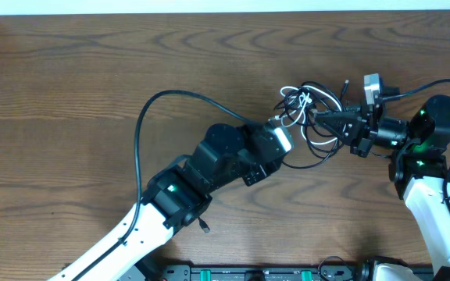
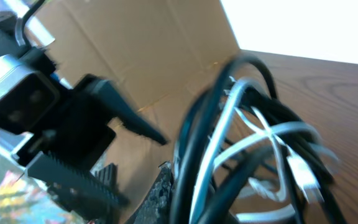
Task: Untangle cables
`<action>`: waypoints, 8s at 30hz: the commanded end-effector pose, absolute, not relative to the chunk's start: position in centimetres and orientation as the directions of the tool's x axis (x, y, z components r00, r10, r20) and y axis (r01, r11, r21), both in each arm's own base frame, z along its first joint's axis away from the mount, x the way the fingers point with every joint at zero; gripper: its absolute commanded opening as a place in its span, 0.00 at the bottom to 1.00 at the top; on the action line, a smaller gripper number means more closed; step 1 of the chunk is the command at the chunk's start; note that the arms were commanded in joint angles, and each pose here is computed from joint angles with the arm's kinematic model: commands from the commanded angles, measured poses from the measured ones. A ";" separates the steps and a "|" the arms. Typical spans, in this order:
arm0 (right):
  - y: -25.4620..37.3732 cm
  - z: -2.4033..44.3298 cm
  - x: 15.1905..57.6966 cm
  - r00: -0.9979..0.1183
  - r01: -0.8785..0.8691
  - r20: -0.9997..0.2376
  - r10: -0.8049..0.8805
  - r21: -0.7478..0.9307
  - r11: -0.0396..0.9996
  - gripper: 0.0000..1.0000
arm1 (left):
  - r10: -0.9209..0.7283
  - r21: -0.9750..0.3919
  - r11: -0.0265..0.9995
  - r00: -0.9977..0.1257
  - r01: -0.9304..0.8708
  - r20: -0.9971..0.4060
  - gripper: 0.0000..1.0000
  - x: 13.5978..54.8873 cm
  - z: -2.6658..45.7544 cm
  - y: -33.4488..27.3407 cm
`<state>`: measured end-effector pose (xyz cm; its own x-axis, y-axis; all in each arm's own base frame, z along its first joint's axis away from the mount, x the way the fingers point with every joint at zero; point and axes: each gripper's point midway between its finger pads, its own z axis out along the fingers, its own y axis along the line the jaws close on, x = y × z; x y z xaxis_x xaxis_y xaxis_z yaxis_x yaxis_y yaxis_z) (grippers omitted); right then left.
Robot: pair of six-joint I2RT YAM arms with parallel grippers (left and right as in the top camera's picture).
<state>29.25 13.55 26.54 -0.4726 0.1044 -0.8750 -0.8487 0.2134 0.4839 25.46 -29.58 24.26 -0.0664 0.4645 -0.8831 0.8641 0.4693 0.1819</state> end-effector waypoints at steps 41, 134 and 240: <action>14.6 29.7 28.5 -0.531 -0.825 -0.838 0.123 0.545 0.149 0.01 | 0.400 0.149 0.413 -0.032 0.899 -0.916 0.91 26.3 24.6 -32.5; 14.1 27.8 28.2 -0.542 -0.831 -0.837 0.070 0.547 0.103 0.01 | 0.197 0.247 0.894 0.167 0.373 -0.966 0.08 28.0 40.7 -19.0; 14.4 25.5 30.6 -0.491 -0.834 -0.864 0.116 0.504 0.223 0.33 | 0.042 0.224 0.626 0.255 0.747 -0.966 0.07 25.5 40.6 -28.0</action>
